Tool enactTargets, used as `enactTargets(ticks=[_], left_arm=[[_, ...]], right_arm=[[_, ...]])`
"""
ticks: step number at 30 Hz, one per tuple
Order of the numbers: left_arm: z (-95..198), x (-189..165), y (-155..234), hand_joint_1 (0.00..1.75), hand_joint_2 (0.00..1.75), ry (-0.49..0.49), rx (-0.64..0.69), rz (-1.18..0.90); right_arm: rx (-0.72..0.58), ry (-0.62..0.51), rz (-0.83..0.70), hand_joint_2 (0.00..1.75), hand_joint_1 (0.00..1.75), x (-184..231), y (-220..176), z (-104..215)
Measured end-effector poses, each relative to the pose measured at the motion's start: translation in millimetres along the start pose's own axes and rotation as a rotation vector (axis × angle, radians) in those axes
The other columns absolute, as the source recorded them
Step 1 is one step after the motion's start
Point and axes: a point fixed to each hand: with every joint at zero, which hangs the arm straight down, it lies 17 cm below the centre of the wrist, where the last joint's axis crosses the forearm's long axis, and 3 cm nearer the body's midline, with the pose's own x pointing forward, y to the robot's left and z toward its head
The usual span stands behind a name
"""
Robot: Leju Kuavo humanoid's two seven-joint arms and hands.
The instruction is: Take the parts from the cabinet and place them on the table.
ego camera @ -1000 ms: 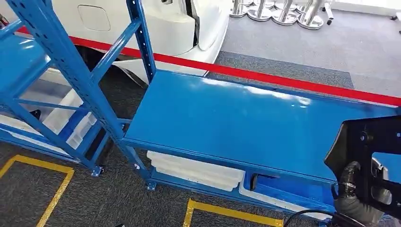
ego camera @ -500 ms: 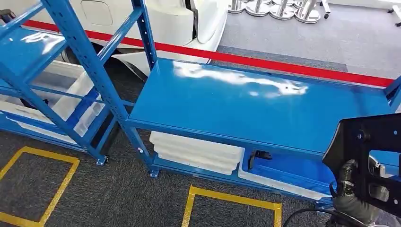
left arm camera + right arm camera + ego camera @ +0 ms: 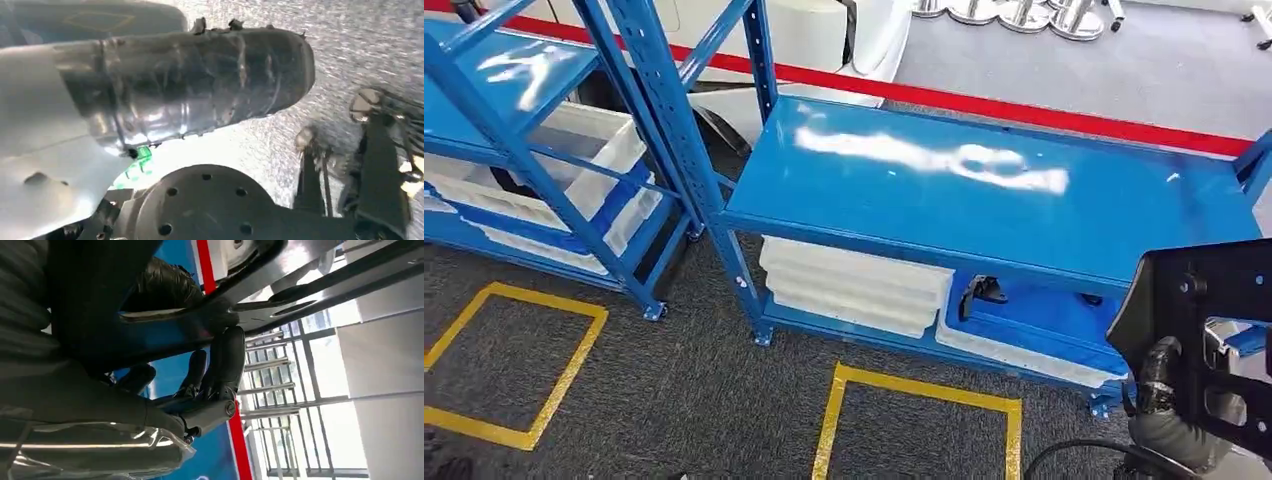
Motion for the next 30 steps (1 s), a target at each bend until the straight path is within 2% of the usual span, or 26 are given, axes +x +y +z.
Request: enactTargets(ticks=[14, 30], left_arm=[[-1.5, 3.1, 19.2, 0.0, 0.0, -0.004, 0.022, -0.018], [-0.2, 1.0, 1.4, 0.0, 0.0, -0.003, 0.0, -0.002]], right_arm=[[0.002, 0.014, 0.001, 1.75, 1.75, -3.5, 0.1, 2.4], [0.005, 0.012, 0.002, 1.75, 1.75, -2.6, 0.3, 2.1]])
